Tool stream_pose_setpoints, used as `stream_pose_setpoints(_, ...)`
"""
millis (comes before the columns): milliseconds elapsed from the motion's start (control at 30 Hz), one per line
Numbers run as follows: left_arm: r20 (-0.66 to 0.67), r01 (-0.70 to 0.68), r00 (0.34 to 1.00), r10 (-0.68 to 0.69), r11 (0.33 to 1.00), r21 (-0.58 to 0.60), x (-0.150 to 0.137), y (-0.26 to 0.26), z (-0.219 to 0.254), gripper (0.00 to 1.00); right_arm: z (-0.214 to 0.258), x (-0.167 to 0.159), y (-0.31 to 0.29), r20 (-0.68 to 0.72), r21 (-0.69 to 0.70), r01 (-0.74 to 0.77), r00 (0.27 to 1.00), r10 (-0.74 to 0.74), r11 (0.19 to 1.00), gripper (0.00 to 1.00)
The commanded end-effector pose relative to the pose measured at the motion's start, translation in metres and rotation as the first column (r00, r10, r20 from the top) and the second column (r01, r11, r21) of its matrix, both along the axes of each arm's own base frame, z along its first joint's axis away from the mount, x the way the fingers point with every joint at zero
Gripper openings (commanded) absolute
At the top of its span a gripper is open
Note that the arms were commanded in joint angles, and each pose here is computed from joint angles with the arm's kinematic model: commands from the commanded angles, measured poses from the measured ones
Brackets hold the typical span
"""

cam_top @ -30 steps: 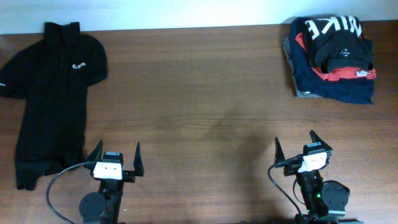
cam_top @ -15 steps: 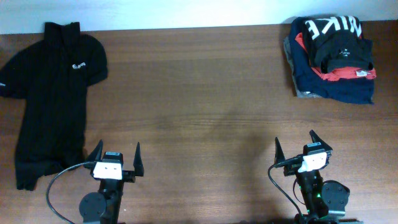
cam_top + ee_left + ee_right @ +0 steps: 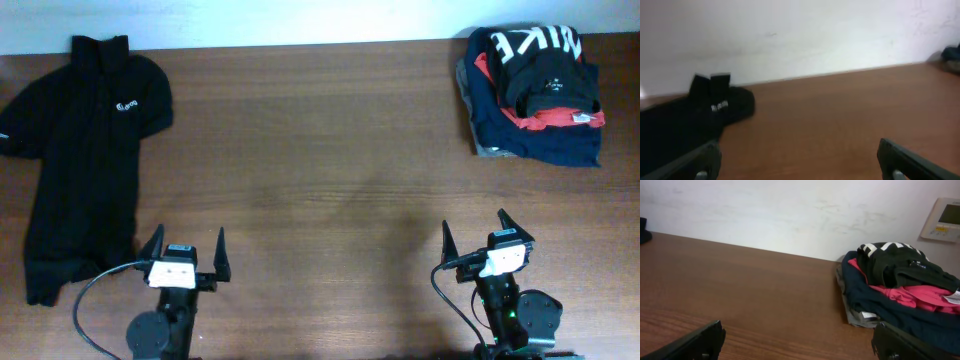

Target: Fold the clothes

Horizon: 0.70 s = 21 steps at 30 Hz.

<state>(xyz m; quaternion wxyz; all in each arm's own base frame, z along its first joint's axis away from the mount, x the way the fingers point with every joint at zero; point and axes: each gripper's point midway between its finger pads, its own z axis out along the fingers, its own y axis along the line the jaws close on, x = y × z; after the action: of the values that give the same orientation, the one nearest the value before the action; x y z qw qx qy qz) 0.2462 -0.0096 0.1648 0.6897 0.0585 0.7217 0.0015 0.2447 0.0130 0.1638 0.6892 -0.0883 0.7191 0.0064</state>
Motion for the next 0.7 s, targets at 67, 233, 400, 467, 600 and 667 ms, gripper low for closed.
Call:
stream_pose_setpoints(67,0.068,0.006,0.998,-0.007,1.000,0.013,0.000,-0.001,0.016,0.99,-0.002,0.000,-0.001,-0.003,0.011,0.007,1.000,-0.007,1.000,0.99)
stream_pose_setpoints(233,0.037,0.006,0.999,-0.007,1.000,0.011,0.000,-0.001,0.008,0.99,0.000,0.000,-0.001,0.003,0.011,0.006,1.000,-0.006,1.000,0.99)
stream_pose_setpoints(400,0.031,0.006,1.000,-0.006,1.000,0.011,0.000,-0.001,0.007,0.99,0.002,0.000,-0.001,0.014,0.009,0.007,1.000,-0.007,1.000,0.99)
stream_pose_setpoints(467,0.031,0.005,1.000,-0.006,1.000,0.011,0.000,-0.001,0.007,0.99,0.005,0.000,-0.001,0.026,0.008,0.006,1.000,-0.007,1.000,0.99)
stream_pose_setpoints(600,0.050,-0.002,0.999,0.001,1.000,0.012,0.000,0.001,0.011,0.99,0.017,0.000,-0.001,0.074,0.003,0.005,0.997,-0.006,1.000,0.99)
stream_pose_setpoints(667,0.060,-0.002,0.998,0.001,1.000,0.013,0.000,0.001,0.014,0.99,0.023,0.000,0.002,0.097,0.003,-0.010,0.995,0.010,1.000,0.99)
